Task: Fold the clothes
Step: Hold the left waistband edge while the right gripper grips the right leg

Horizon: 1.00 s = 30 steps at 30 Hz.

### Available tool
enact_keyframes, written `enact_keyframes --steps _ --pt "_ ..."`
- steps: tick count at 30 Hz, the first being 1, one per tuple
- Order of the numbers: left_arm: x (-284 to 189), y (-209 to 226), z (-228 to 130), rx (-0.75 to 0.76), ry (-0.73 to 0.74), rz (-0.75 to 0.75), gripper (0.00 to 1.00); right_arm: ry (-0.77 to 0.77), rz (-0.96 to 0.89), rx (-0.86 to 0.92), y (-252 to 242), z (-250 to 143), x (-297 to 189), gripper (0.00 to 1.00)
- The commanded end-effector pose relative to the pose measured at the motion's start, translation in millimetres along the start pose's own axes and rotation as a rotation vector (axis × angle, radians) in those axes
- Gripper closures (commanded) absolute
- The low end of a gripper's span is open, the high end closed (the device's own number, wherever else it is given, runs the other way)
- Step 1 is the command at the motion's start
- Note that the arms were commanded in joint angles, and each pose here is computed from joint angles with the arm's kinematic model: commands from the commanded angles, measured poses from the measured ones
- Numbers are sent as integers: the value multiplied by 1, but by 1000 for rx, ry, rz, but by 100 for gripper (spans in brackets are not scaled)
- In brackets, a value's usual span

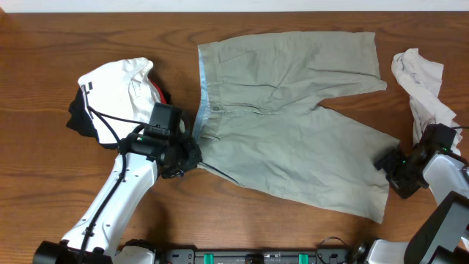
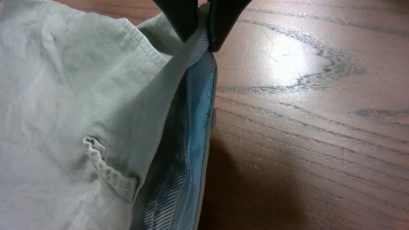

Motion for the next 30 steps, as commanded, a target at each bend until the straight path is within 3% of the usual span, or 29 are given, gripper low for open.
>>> enact_keyframes --steps 1,13,18,30 --pt "1 5 0 7 -4 14 94 127 111 -31 17 -20 -1 34" --pt "1 5 0 7 -5 14 94 242 79 -51 12 -54 -52 32" --pt "1 3 2 9 -10 9 94 240 -36 1 -9 -62 -43 29" --pt "1 2 3 11 -16 4 94 306 -70 105 -27 -105 -3 29"
Point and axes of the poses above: each gripper's point midway between its finger pads, its own x axis out along the fingers, its own y axis along the line the jaws close on, z = x × y, the point moved 1 cm from there along -x, back along the fingers, and after that the axes turned 7 degrees about -x, right-handed, at the moved point
